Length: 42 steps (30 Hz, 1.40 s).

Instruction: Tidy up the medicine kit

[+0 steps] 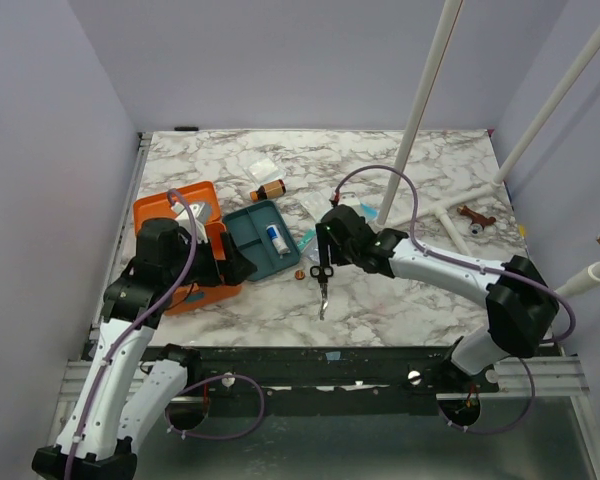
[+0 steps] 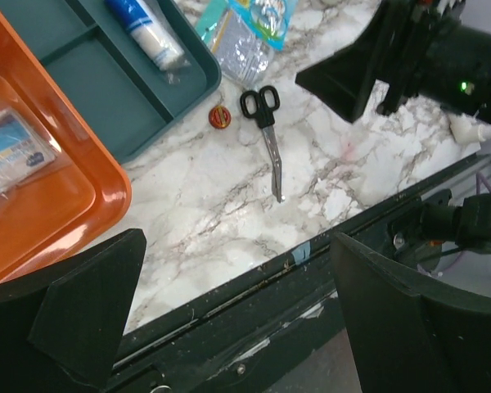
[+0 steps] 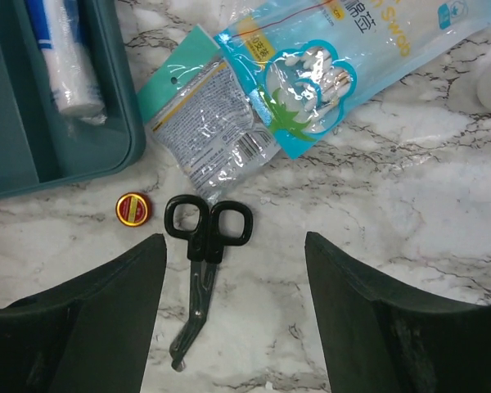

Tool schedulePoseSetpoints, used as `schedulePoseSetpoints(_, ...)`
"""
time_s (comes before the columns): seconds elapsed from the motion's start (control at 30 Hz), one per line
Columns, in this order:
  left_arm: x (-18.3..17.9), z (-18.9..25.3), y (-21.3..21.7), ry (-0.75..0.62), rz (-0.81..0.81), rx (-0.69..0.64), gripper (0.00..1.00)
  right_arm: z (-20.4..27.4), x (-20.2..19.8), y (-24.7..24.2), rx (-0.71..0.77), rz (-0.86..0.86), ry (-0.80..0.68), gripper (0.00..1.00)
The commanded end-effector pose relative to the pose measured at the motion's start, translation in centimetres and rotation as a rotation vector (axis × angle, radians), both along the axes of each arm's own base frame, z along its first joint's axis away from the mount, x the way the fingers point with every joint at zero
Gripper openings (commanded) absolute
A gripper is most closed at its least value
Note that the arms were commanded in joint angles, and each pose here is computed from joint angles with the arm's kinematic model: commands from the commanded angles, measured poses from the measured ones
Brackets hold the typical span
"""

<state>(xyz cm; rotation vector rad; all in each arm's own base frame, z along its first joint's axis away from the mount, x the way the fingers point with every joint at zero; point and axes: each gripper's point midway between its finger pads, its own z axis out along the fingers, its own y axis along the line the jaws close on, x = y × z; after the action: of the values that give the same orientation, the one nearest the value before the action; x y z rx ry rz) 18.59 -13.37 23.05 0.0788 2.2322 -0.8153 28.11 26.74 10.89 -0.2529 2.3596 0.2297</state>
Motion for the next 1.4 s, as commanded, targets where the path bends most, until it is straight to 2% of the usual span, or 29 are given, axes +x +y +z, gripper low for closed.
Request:
schedulePoseSetpoints(0.0,-1.2,-0.6,-1.1,-0.026,-0.086,-0.043,0.98,-1.2,1.7,1.6,0.07,-0.024,0.03,0.7)
schedulePoseSetpoints(0.4,-3.1,-1.3,-2.0,-0.076,-0.173,-0.102,0.99,-5.4,5.1,2.4,0.054,-0.135,0.069,0.57)
schedulePoseSetpoints(0.77,-3.1,-1.1,-0.8,-0.151,-0.105,-0.067,0.99,-9.3,5.7,1.2,-0.023,-0.216,0.09,0.46)
schedulePoseSetpoints(0.97,-3.2,-1.3,-0.8,-0.15,-0.105,-0.067,0.98,-10.7,5.4,0.5,-0.065,-0.223,0.104,0.27)
schedulePoseSetpoints(1.13,-3.2,-1.3,-0.8,-0.159,-0.106,-0.072,0.98,-11.4,5.0,-0.1,-0.098,-0.217,0.116,0.09)
schedulePoseSetpoints(1.17,-3.2,-1.3,-0.8,-0.159,-0.106,-0.072,0.99,-11.4,4.9,-0.3,-0.101,-0.213,0.116,0.02)
schedulePoseSetpoints(1.37,-3.3,-0.9,-0.6,-0.191,-0.086,-0.077,0.98,-9.5,4.8,-0.2,-0.072,-0.193,0.087,0.01)
